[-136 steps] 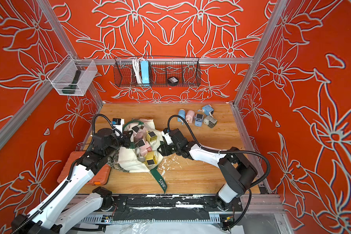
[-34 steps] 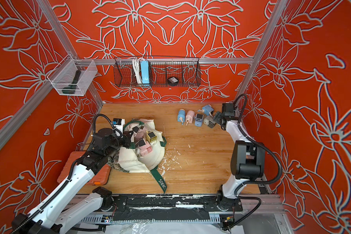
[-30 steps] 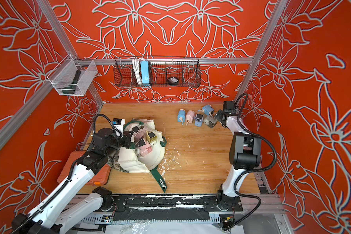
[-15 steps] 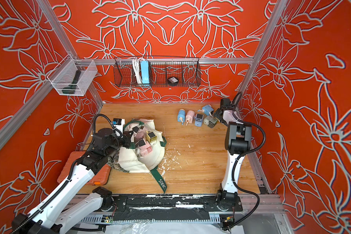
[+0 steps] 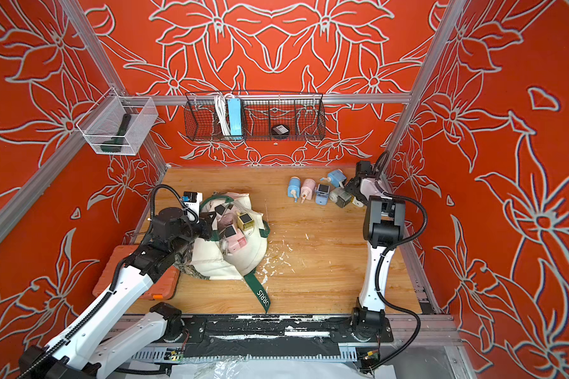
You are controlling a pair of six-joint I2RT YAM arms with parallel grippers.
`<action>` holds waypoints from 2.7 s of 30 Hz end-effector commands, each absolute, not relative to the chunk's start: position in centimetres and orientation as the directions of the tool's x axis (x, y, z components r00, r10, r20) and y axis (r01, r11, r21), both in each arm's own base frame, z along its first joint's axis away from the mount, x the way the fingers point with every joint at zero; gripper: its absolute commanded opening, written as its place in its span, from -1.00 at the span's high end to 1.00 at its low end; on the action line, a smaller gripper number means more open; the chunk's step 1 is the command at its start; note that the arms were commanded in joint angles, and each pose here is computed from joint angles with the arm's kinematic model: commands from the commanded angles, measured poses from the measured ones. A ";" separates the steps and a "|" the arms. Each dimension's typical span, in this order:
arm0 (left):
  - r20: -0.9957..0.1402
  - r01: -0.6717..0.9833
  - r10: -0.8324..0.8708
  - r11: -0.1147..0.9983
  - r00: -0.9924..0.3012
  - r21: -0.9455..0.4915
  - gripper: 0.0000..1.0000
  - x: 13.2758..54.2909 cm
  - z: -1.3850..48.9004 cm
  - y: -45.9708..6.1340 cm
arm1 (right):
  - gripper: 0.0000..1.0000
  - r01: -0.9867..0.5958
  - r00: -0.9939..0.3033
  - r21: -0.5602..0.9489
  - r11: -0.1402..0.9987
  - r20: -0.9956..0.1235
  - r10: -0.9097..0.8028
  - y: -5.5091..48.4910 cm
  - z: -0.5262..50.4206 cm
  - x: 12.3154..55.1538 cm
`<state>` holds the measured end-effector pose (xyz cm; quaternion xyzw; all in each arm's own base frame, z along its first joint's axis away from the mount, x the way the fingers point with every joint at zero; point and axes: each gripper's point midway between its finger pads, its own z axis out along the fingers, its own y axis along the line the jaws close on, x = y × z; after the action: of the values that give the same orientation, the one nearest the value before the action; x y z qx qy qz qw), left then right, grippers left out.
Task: Take out the pencil sharpeners from the tote bags
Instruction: Place the pencil sharpener at the corner of the board, then pick up the pencil sharpener from the canvas bag.
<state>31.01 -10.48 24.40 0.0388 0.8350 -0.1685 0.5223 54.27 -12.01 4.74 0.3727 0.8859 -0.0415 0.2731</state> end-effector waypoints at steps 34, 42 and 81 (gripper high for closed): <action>-0.844 0.224 -0.096 0.943 -0.527 -0.247 1.00 30.8 21.8 -10.6 | -0.62 -0.156 -0.593 0.354 0.922 -0.780 0.199 10.2 30.1 28.5; -0.842 0.216 -0.092 0.947 -0.532 -0.239 1.00 31.0 21.5 -10.5 | -0.38 -0.408 -0.650 0.442 0.799 -0.755 0.085 16.8 27.9 25.4; -0.835 0.179 -0.068 0.964 -0.546 -0.195 1.00 30.6 20.3 -9.7 | -0.81 -0.583 -0.634 0.230 0.779 -0.729 -0.259 39.1 11.2 36.5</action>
<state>31.67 -10.18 22.46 0.0322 0.8497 -0.1433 0.5064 34.68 39.23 11.46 -0.2492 0.8721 0.2676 0.3253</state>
